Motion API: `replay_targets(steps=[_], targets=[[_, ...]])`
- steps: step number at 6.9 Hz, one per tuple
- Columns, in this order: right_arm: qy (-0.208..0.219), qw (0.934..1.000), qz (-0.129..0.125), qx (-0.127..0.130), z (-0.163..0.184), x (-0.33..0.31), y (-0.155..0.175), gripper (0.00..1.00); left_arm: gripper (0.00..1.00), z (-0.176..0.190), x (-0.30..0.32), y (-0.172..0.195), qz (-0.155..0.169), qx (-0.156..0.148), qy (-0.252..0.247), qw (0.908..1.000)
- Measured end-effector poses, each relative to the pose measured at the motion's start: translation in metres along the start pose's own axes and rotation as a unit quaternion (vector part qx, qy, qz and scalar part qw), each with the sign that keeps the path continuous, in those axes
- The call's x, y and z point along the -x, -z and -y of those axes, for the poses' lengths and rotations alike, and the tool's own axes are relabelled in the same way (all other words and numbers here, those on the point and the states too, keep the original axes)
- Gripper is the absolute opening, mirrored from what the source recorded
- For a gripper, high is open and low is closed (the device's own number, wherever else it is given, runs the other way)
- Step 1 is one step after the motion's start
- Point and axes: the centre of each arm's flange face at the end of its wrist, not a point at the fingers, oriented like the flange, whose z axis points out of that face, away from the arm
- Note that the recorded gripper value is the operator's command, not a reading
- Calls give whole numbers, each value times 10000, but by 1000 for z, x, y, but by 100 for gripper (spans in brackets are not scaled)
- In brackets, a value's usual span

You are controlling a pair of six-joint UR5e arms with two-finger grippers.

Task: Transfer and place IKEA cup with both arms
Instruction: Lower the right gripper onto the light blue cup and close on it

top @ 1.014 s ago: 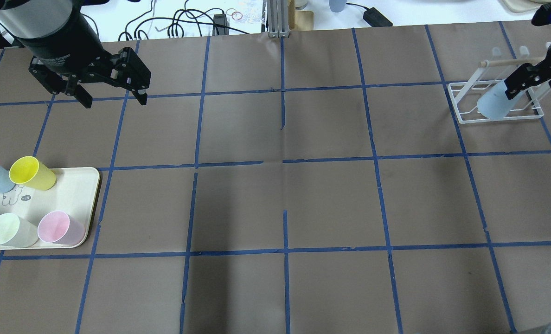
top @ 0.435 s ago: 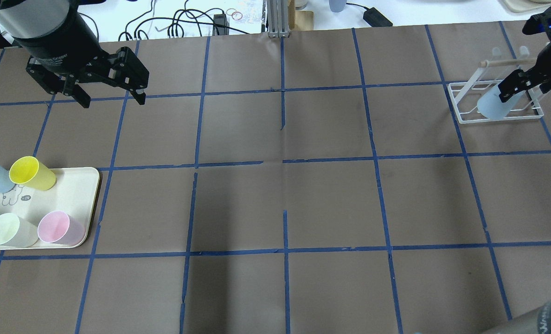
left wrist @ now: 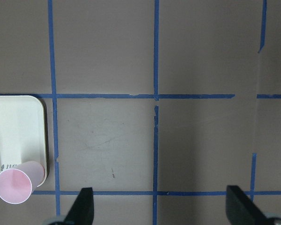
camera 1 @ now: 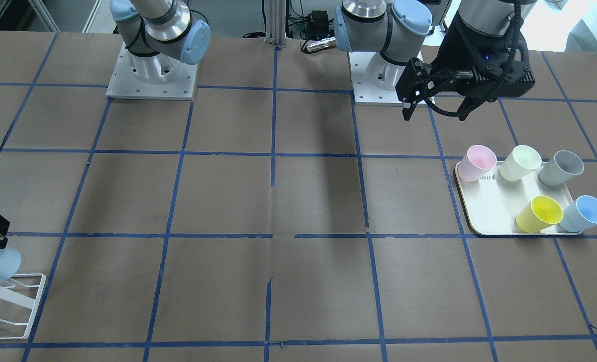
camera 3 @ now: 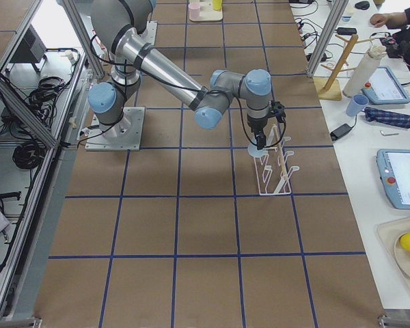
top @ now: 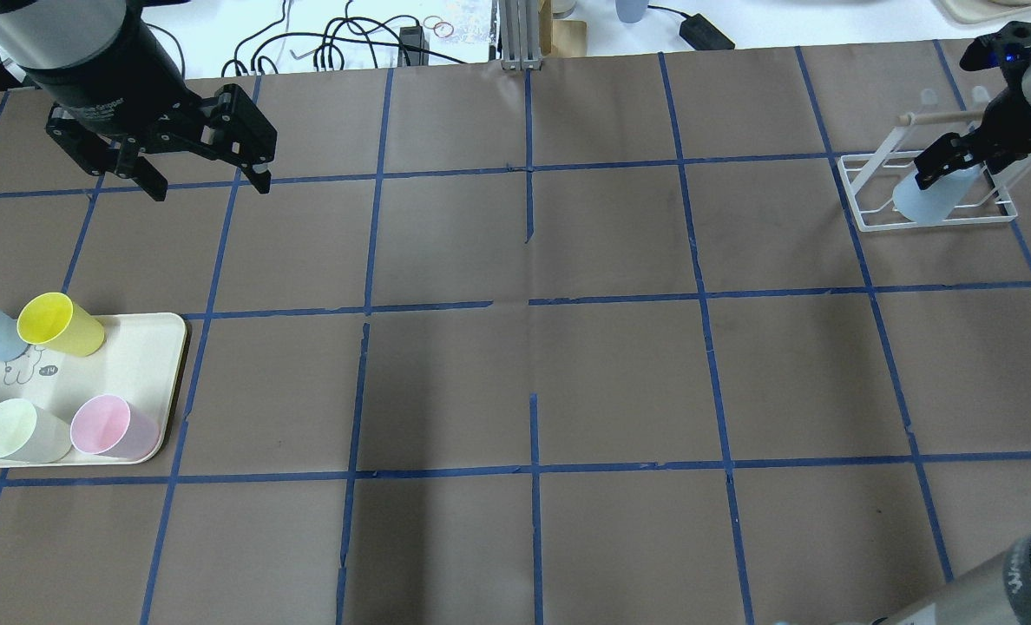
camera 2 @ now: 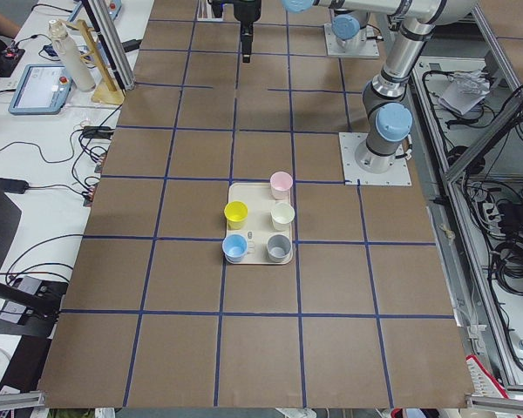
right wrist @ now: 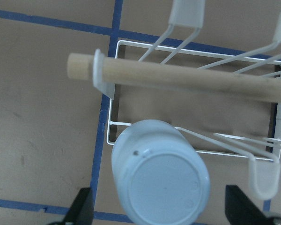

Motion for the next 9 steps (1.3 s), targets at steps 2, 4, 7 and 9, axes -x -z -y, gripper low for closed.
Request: replay_targets(steps=[2,4,7,9], targets=[[-9,10000,13,14,0,0,-3,99,100,0,0,-1,8,5,-20,10000],[-5,10000,17,18,1,0,-6,93,100,0,1,-1,16,7,-28,10000],[0,10000,22,22,2,-1,-11,84,100,1,2,-1,20,-5,-10,10000],[6,10000,15,17,3,-1,-14,71,100,2,1,-1,16,-21,5,10000]])
